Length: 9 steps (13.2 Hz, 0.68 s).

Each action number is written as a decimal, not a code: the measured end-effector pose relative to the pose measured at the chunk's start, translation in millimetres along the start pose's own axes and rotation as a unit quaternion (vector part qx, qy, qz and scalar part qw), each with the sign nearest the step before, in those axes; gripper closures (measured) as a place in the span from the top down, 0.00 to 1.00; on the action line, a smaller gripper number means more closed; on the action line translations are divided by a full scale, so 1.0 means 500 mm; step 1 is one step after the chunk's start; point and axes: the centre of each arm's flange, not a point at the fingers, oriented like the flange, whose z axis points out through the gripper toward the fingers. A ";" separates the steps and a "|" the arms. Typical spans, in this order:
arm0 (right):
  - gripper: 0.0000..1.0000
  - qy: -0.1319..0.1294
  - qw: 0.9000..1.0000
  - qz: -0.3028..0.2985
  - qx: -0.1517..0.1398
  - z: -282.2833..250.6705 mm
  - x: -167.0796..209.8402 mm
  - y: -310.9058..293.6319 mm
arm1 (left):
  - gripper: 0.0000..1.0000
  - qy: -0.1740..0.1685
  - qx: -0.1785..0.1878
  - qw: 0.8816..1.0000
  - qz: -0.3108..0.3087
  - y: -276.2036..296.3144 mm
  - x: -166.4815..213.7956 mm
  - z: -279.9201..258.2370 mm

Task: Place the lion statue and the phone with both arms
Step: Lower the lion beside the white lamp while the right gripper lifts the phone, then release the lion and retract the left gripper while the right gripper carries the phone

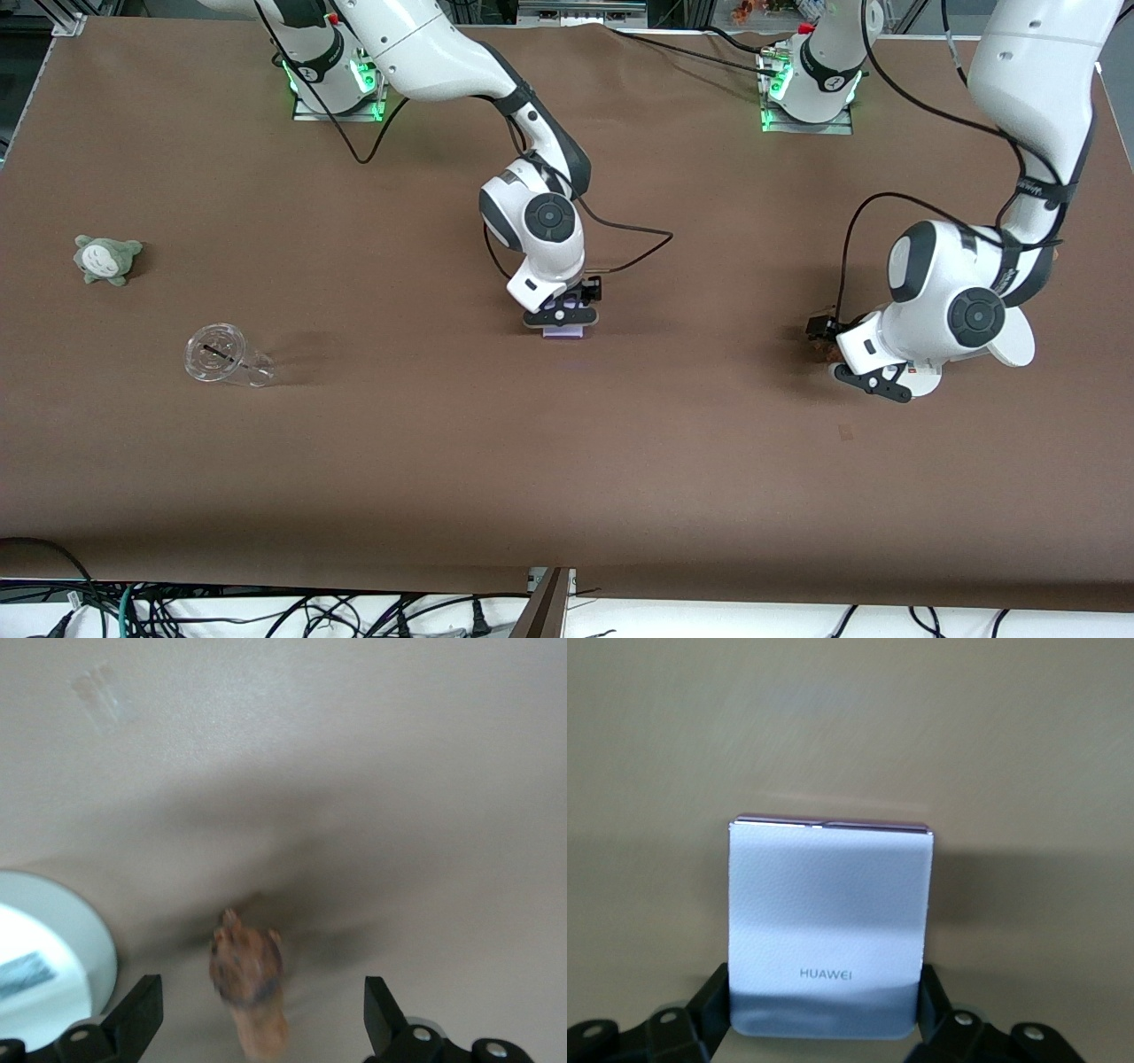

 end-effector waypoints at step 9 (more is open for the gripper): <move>0.85 0.024 0.999 0.024 -0.041 -0.021 0.299 0.480 | 1.00 0.012 0.052 0.998 -0.011 0.061 -0.147 -0.470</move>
